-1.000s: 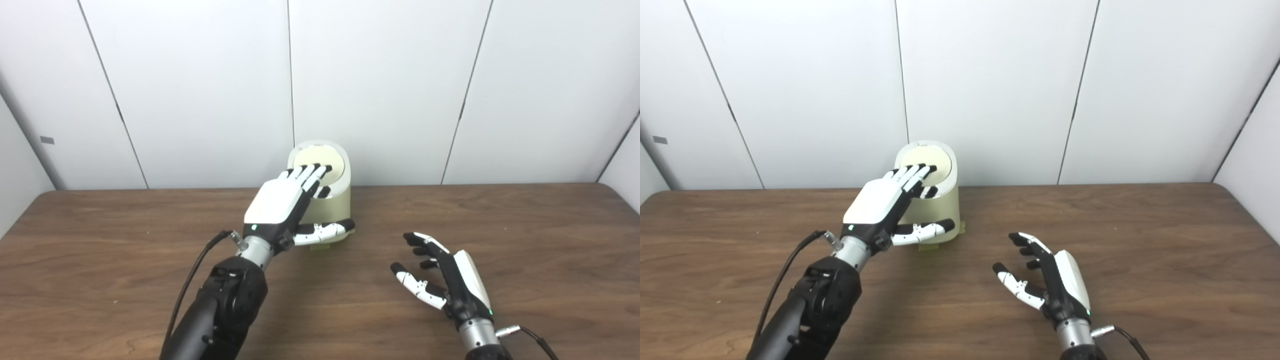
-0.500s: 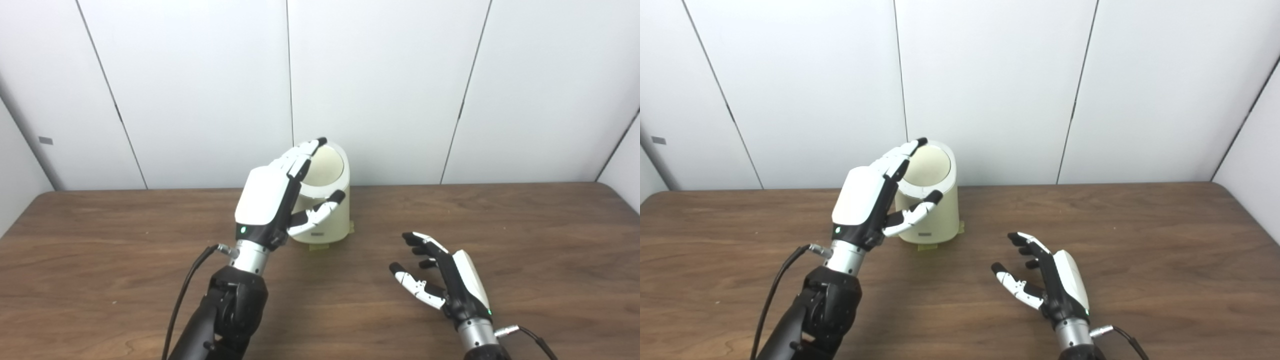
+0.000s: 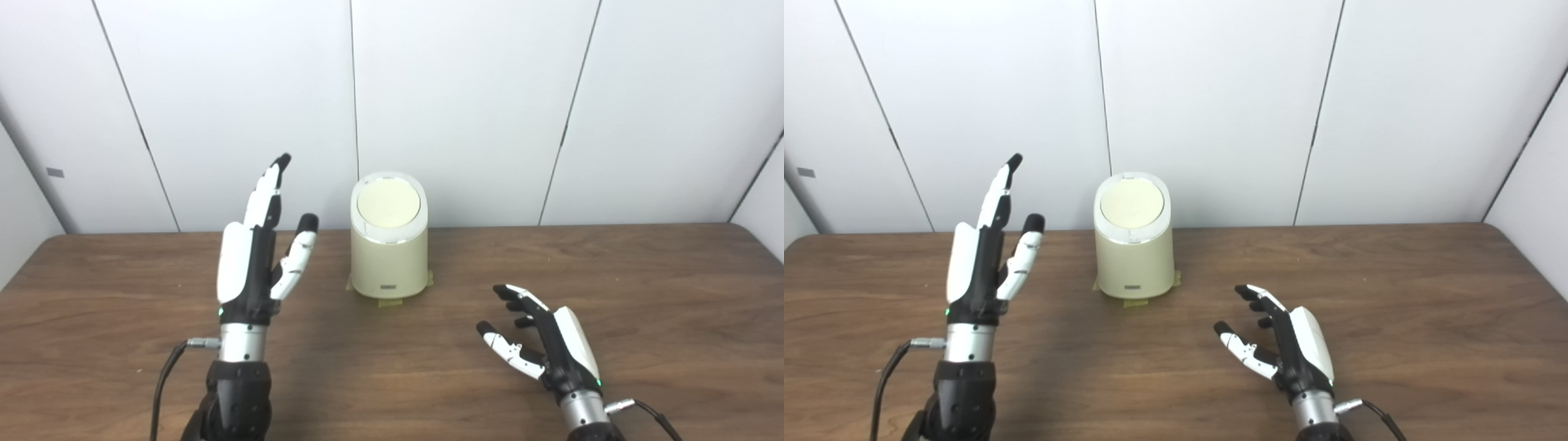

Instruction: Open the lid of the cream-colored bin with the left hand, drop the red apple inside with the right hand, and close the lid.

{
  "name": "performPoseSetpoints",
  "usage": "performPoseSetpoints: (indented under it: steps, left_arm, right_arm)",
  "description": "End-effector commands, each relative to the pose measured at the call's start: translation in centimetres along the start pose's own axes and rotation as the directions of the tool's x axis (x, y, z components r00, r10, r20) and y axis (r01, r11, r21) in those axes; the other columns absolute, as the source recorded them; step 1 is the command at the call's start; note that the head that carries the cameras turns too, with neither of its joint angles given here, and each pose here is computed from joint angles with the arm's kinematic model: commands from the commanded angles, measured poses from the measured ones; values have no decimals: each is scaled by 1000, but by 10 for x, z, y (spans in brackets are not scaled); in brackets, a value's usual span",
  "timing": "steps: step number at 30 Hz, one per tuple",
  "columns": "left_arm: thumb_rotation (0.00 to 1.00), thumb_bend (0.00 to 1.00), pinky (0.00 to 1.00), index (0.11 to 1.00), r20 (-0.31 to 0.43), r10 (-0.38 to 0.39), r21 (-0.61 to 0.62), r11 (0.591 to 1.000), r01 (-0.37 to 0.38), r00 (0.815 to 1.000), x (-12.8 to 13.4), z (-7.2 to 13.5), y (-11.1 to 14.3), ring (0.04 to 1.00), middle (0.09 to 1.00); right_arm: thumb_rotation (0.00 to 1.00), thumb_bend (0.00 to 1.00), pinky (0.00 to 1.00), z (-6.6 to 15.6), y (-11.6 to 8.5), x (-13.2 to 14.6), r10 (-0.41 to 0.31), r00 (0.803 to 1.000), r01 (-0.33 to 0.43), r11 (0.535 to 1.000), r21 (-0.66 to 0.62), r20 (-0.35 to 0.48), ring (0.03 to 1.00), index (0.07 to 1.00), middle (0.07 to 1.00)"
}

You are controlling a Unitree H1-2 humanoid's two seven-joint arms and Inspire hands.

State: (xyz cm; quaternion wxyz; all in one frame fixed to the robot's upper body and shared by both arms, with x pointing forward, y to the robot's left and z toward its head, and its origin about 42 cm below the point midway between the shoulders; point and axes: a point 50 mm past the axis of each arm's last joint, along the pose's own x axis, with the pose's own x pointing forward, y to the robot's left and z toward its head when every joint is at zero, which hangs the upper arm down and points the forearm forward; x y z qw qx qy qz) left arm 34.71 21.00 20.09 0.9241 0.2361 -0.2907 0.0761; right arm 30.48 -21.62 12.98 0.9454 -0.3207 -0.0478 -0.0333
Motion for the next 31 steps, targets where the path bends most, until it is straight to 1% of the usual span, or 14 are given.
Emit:
performPoseSetpoints:
  steps: [1,2,3,4,7,9,10,11,13,16,20,24,27,31]
  left_arm:
    - [1000,319,999,998,82,37,-50,998,-33,996,1,7,14,1000,1000]
    - [1000,278,998,991,77,41,-68,997,-35,996,-7,2,18,1000,1000]
    - [1000,245,1000,985,75,43,-82,996,-37,996,-12,-1,21,1000,998]
    - [1000,234,1000,982,66,37,-106,994,-30,997,-18,-4,25,1000,997]
    - [1000,231,1000,973,27,15,-162,987,-11,1000,-34,-9,34,1000,995]
    - [1000,206,980,956,-4,-4,-196,981,3,1000,-45,-12,35,985,980]
    - [1000,202,924,930,-18,-13,-212,977,9,1000,-51,-15,35,955,957]
    - [1000,188,896,916,-25,-18,-222,975,12,1000,-54,-16,34,939,944]
    - [1000,170,870,904,-53,-39,-233,972,26,998,-64,-19,32,925,932]
    - [1000,170,878,903,-80,-68,-256,966,46,994,-71,-25,30,926,930]
    - [1000,190,863,886,-153,-84,-279,960,38,985,-76,-39,29,912,914]
    - [1000,158,872,892,-161,-87,-300,953,35,983,-79,-47,30,921,919]
    - [1000,188,872,892,-173,-87,-290,957,34,981,-81,-51,30,916,919]
    - [1000,180,866,885,-185,-86,-299,954,27,979,-81,-52,29,914,915]
  right_arm:
    - [539,208,667,12,-11,12,-69,991,64,997,48,114,773,787,796]
    - [537,175,671,11,-11,12,-81,988,71,995,77,132,774,785,795]
    - [576,151,678,10,-11,12,-89,986,75,993,95,144,778,787,796]
    - [593,143,681,9,-12,12,-99,982,81,990,112,161,779,787,796]
    - [708,136,685,6,-13,12,-117,976,92,986,139,184,782,792,797]
    - [710,138,692,5,-14,12,-124,976,97,984,150,181,791,797,804]
    - [696,136,695,4,-15,12,-129,976,101,983,156,177,795,802,807]
    - [688,135,694,4,-15,12,-132,976,104,982,160,175,796,803,807]
    - [678,127,695,1,-17,14,-132,975,102,980,169,178,797,803,808]
    - [671,112,697,-2,-17,15,-129,974,95,979,182,184,796,800,804]
    - [695,96,701,-4,-16,15,-133,973,95,976,198,188,795,792,798]
    - [675,90,685,-6,-16,16,-142,973,102,971,215,181,779,781,788]
    - [677,92,682,-7,-16,17,-138,974,96,970,222,180,778,779,786]
    - [685,89,679,-6,-17,18,-135,975,94,969,230,174,778,776,784]
